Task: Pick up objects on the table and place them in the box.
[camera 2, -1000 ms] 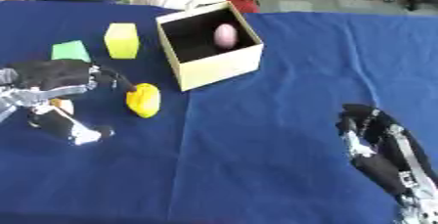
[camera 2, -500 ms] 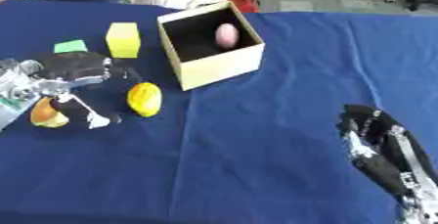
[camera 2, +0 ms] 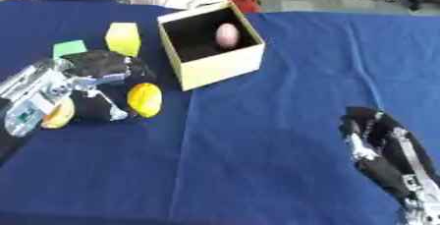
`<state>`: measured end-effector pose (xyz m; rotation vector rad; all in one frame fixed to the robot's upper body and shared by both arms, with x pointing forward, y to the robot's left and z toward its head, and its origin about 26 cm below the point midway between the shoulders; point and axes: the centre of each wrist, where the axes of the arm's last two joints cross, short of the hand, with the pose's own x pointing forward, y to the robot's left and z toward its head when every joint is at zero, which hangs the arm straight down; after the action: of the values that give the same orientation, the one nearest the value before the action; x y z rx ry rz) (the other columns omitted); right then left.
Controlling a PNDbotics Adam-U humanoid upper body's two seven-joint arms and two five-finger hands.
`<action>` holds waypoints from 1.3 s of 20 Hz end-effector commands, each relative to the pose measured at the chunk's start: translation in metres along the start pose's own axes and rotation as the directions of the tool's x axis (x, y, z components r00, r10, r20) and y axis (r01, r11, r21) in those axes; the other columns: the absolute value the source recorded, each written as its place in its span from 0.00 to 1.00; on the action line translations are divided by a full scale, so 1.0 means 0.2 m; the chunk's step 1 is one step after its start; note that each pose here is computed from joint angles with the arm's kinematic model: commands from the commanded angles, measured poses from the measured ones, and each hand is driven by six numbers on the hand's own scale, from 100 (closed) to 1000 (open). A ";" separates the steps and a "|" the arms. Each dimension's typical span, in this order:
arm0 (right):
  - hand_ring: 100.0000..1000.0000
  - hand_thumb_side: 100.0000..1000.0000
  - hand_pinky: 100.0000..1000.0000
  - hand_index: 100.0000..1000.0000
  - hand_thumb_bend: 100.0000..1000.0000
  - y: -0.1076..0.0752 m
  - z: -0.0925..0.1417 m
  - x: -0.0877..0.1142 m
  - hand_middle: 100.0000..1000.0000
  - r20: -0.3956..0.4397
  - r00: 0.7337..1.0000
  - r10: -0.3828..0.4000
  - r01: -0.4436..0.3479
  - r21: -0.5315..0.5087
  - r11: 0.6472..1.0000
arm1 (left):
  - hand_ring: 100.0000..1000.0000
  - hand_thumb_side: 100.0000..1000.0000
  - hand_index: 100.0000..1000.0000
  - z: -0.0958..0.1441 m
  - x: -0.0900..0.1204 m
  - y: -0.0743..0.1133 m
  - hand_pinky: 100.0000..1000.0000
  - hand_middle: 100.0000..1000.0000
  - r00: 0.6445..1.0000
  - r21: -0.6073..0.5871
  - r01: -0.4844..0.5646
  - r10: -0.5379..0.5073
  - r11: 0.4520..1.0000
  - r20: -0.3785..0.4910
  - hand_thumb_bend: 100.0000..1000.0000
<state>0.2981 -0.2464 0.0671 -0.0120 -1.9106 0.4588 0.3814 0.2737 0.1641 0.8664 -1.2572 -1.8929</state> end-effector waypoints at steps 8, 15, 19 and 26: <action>0.62 0.32 0.61 0.74 0.00 -0.02 -0.02 0.04 0.60 0.035 0.999 0.013 -0.013 0.010 1.000 | 0.40 0.11 0.59 -0.03 -0.03 0.01 0.65 0.39 0.999 0.132 -0.034 0.037 0.991 -0.013 0.14; 0.62 0.32 0.61 0.74 0.00 -0.02 -0.02 0.04 0.60 0.033 0.999 0.017 -0.018 0.008 1.000 | 0.38 0.09 0.57 0.19 -0.02 0.32 0.65 0.36 0.998 0.285 0.050 -0.059 0.957 0.022 0.15; 0.62 0.32 0.61 0.74 0.00 -0.02 -0.02 0.04 0.60 0.031 0.999 0.017 -0.018 0.017 1.000 | 0.38 0.08 0.57 0.25 -0.04 0.49 0.65 0.36 0.999 0.358 0.032 -0.039 0.933 0.013 0.09; 0.62 0.32 0.61 0.74 0.00 0.00 -0.02 0.04 0.60 0.032 0.999 0.010 -0.011 0.034 0.999 | 0.41 0.08 0.61 0.05 -0.11 0.55 0.66 0.40 0.999 0.393 -0.022 0.036 0.919 -0.028 0.09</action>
<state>0.2987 -0.2422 0.0675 0.0084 -1.9106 0.4804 0.3999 0.2640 0.2691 1.0413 -1.6488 -1.6353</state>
